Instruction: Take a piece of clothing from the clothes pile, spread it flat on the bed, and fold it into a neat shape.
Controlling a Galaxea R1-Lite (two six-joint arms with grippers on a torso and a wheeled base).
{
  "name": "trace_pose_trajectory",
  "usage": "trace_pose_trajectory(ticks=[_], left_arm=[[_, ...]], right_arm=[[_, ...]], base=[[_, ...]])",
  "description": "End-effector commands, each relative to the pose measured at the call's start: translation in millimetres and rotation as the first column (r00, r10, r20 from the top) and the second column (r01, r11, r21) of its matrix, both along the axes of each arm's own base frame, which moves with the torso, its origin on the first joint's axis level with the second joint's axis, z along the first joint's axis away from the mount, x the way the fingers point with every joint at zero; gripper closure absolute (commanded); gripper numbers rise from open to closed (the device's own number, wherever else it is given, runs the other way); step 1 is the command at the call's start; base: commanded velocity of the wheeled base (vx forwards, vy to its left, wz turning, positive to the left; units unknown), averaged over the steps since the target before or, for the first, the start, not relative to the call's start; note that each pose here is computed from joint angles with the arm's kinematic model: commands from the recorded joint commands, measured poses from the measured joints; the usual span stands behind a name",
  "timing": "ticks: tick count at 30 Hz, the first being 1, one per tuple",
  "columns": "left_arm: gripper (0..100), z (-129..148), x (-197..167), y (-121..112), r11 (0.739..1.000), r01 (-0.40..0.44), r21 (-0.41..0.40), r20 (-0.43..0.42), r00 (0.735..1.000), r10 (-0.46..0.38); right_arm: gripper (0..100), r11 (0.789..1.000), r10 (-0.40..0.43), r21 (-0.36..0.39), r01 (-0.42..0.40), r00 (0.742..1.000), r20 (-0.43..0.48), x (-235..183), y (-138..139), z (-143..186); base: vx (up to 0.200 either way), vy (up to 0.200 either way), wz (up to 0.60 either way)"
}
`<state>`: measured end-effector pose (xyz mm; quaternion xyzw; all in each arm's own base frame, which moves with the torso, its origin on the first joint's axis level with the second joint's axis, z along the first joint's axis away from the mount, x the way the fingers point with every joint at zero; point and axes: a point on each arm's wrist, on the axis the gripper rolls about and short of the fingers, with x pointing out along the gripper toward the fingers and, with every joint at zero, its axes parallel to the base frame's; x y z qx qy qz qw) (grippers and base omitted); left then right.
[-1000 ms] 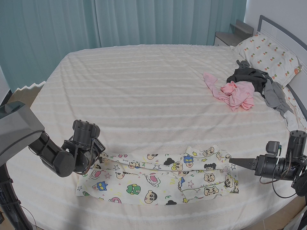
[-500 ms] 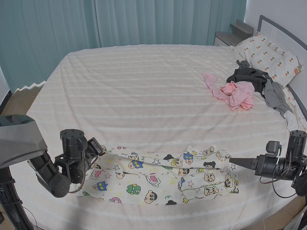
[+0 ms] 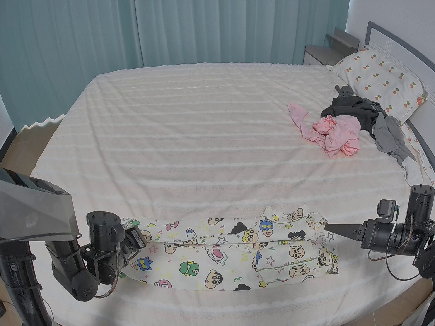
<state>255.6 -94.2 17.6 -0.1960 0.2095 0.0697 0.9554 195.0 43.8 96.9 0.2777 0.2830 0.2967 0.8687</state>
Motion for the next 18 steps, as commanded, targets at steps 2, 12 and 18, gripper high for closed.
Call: trace_pose_trajectory(ticks=[2, 12, 18], left_arm=[[100, -21, -6, 1, 1.000, 0.005, 0.028, -0.069, 0.998, -0.003], [100, -47, -19, 7, 0.995, 0.032, 0.091, -0.133, 0.991, -0.020], [100, -50, -22, 8, 0.995, 0.035, 0.096, -0.152, 0.988, -0.020]], right_arm=[[0, 1.000, 0.002, 0.001, -0.002, 1.000, -0.002, 0, 0, 0], [0, 1.000, 0.014, 0.001, -0.014, 1.000, -0.008, -1, 2, -1], [0, 1.000, 0.016, -0.001, -0.016, 1.000, -0.013, -2, 3, -2]], base=[[0.000, 0.000, 0.00], [0.000, 0.000, 0.00], [0.000, 0.000, 0.00]])
